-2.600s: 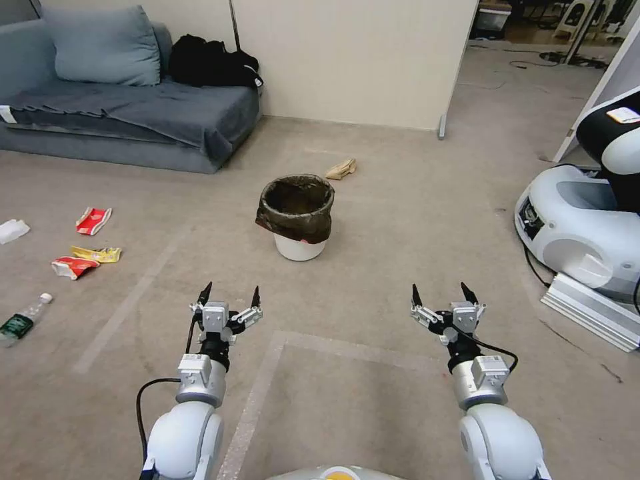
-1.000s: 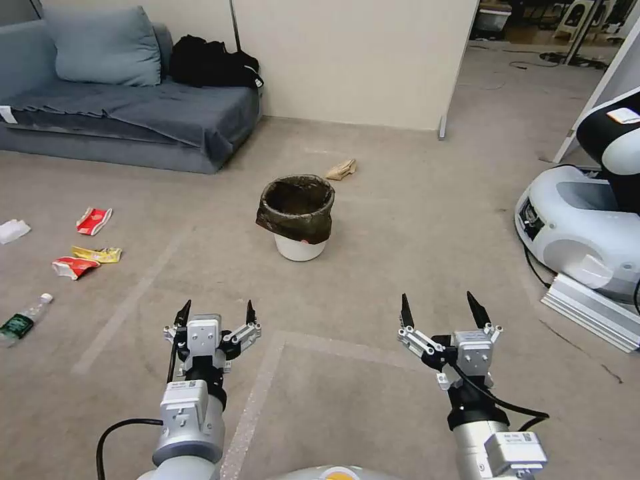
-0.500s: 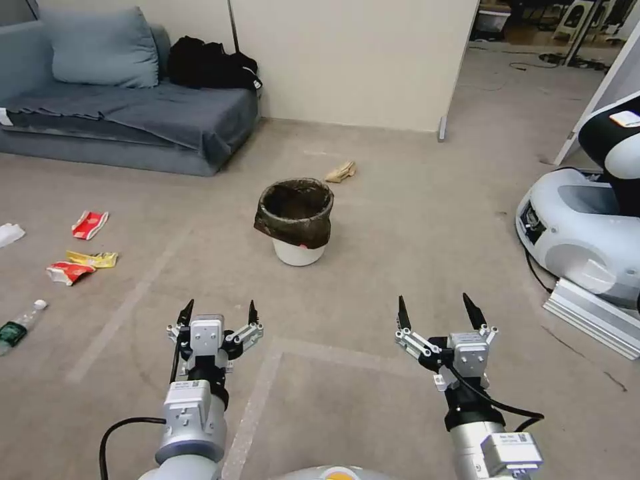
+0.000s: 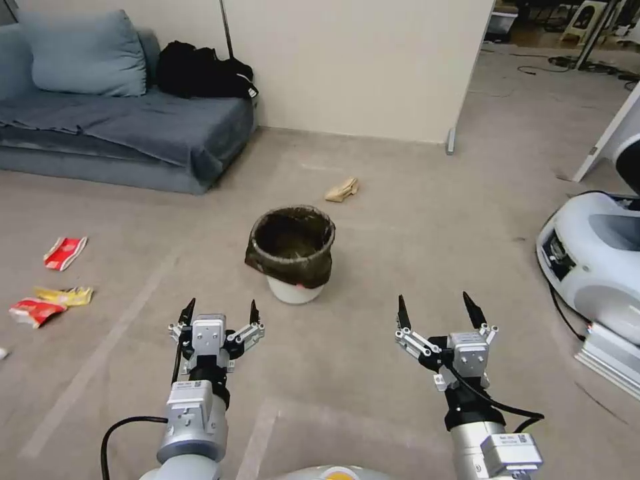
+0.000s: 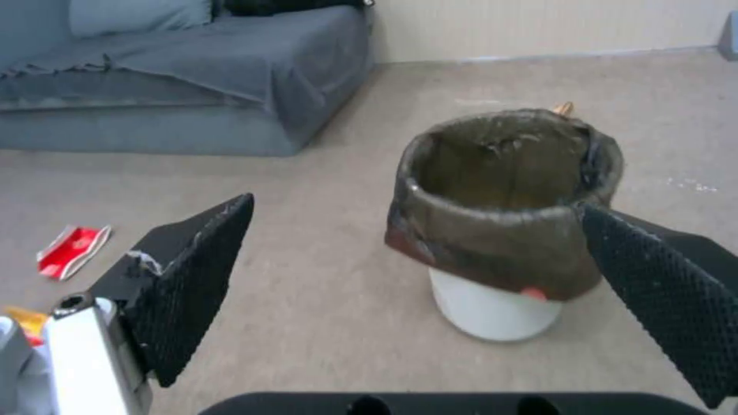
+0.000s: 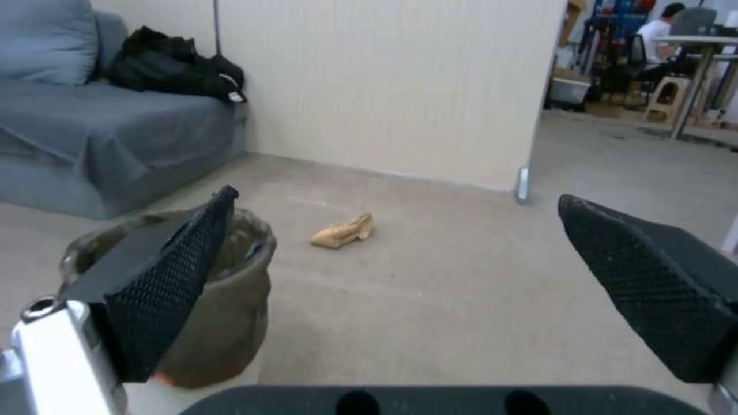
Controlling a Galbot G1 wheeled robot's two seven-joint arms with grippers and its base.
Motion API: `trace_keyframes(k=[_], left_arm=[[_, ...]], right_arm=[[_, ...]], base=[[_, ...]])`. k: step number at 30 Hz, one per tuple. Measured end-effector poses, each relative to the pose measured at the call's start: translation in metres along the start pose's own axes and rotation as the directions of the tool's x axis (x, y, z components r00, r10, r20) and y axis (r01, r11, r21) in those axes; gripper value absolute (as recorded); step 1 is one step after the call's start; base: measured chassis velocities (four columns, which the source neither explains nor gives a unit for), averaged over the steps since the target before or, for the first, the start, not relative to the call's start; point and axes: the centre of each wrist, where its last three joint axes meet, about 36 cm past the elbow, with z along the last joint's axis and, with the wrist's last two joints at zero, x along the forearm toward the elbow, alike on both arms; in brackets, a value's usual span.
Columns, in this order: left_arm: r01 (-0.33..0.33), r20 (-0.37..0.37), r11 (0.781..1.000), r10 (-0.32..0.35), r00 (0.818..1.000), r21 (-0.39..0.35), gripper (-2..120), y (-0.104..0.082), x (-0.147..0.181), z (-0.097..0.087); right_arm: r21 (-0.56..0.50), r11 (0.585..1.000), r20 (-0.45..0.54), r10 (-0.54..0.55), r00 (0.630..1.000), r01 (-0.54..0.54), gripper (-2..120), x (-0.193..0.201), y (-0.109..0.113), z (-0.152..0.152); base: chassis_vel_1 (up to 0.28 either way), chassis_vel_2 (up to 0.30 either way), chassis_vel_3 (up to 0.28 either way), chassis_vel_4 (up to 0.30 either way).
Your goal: Pick up the trash bin, then pick up the garbage from the floor and place it into the trash bin.
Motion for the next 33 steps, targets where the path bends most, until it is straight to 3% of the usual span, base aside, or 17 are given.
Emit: trace_keyframes(k=[18, 33], left_arm=[[-0.002, 0.006, 1.000, 0.002, 1.000, 0.000, 100, 0.000, -0.001, 0.000], [0.001, 0.006, 1.000, -0.001, 1.000, 0.005, 100, -0.001, -0.001, -0.001]], right_arm=[[0.025, 0.999, 0.045, -0.026, 0.999, 0.025, 100, 0.000, 0.001, 0.011], [0.044, 0.998, 0.081, -0.048, 0.996, 0.044, 100, 0.000, 0.003, 0.015]], base=[[-0.237, 0.238, 0.239, -0.244], [0.002, 0.003, -0.008, 0.001]])
